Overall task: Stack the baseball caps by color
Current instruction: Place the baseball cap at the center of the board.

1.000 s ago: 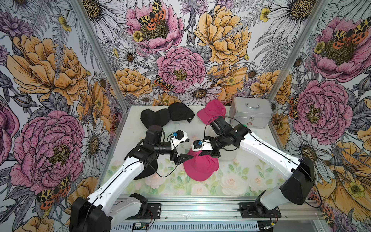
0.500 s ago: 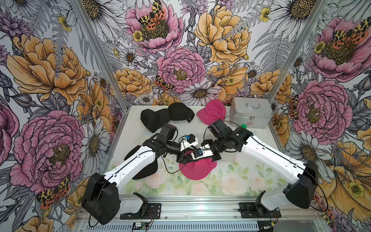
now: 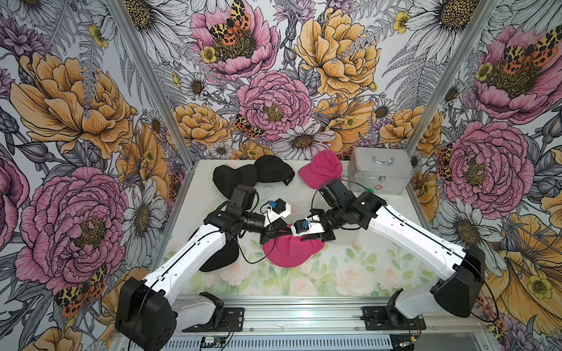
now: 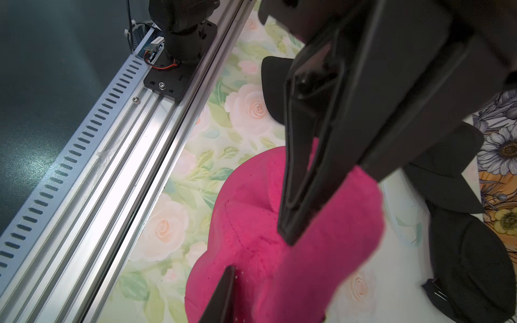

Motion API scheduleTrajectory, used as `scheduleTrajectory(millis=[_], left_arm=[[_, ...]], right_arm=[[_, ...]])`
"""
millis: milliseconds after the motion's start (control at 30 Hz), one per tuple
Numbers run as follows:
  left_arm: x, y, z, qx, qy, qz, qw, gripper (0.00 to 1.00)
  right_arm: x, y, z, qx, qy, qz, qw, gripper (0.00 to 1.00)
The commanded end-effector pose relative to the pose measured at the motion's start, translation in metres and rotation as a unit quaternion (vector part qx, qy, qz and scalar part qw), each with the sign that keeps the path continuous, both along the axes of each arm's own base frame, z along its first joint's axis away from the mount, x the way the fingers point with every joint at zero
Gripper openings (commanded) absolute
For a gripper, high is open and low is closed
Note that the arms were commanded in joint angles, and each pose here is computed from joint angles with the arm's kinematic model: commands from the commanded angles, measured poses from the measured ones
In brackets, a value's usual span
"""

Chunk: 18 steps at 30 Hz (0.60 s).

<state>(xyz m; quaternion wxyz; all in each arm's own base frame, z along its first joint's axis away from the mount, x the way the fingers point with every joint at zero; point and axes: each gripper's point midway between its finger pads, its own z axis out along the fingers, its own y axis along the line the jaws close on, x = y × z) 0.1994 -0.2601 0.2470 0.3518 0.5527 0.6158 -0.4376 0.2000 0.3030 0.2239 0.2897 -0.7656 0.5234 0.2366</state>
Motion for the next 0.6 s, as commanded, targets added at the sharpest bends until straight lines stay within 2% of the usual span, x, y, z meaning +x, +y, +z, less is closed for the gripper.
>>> scheduleTrajectory(millis=[0, 167, 367, 567], left_arm=[[-0.003, 0.002, 0.022, -0.033, -0.010, -0.010, 0.999, 0.00], [0.004, 0.003, 0.030, -0.034, -0.011, 0.004, 0.999, 0.00], [0.028, 0.003, 0.031, -0.021, -0.018, 0.070, 0.997, 0.00], [0.037, 0.006, 0.033, -0.023, -0.032, 0.112, 0.993, 0.00]], right_arm=[[-0.007, -0.011, -0.011, -0.013, 0.055, -0.029, 0.998, 0.32], [0.000, -0.020, -0.016, -0.010, 0.072, -0.064, 0.995, 0.35], [0.007, -0.028, -0.011, 0.013, 0.073, -0.108, 0.991, 0.36], [0.015, -0.032, 0.004, 0.055, 0.068, -0.165, 0.982, 0.35]])
